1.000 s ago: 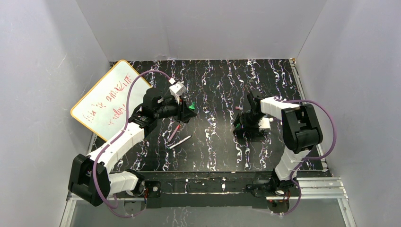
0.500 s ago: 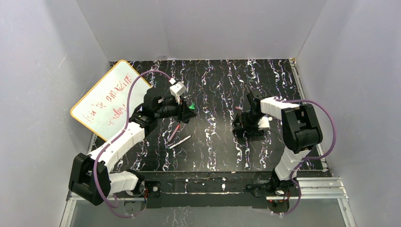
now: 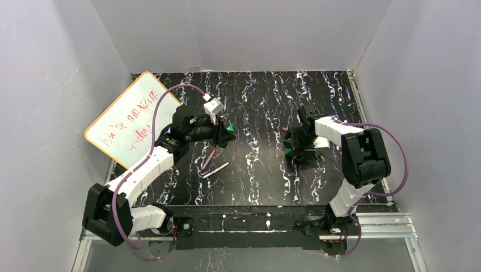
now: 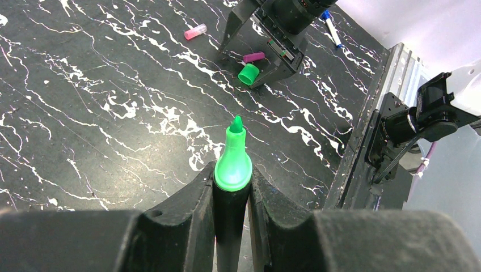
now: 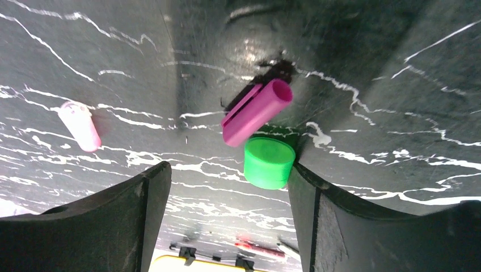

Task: Insert the pens into the pen caps

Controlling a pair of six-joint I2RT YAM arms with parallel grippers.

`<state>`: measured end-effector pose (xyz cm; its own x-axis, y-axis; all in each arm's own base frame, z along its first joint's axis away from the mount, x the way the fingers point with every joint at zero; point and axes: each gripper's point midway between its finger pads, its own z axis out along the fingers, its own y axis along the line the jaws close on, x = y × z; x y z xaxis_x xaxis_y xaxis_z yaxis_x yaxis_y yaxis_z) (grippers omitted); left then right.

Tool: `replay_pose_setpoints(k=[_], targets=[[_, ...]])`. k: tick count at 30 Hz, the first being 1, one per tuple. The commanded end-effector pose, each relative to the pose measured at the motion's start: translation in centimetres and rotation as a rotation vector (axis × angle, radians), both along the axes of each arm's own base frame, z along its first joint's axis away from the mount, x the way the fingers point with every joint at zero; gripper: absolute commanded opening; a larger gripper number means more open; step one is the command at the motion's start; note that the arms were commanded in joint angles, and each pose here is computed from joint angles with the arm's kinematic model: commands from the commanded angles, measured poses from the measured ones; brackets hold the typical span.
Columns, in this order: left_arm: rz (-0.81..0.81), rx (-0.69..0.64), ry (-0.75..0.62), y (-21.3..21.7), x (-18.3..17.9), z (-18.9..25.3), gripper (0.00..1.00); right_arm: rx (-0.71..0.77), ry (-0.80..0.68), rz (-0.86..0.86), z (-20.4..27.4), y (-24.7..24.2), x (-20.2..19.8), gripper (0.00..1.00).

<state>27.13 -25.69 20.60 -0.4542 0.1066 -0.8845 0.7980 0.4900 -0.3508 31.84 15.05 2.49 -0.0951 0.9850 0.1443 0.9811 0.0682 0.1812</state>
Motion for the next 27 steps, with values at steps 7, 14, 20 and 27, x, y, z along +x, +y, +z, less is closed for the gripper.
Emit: replay_pose_setpoints(k=[7,14,20,27], targets=[[-0.01,-0.015,-0.048,-0.3,0.2,1.8,0.0,-0.064,0.049,-0.049,-0.6,-2.7,-1.5,0.77],[-0.009,-0.014,-0.047,-0.3,0.2,1.8,0.0,-0.02,0.1,-0.029,-1.1,-1.9,-2.1,0.69],[-0.009,-0.012,-0.046,-0.2,0.2,1.7,0.0,0.001,0.135,-0.031,-1.6,-1.7,-2.7,0.61],[-0.012,-0.013,-0.046,-0.3,0.2,1.7,0.0,0.018,0.159,-0.028,-1.9,-1.6,-3.1,0.51]])
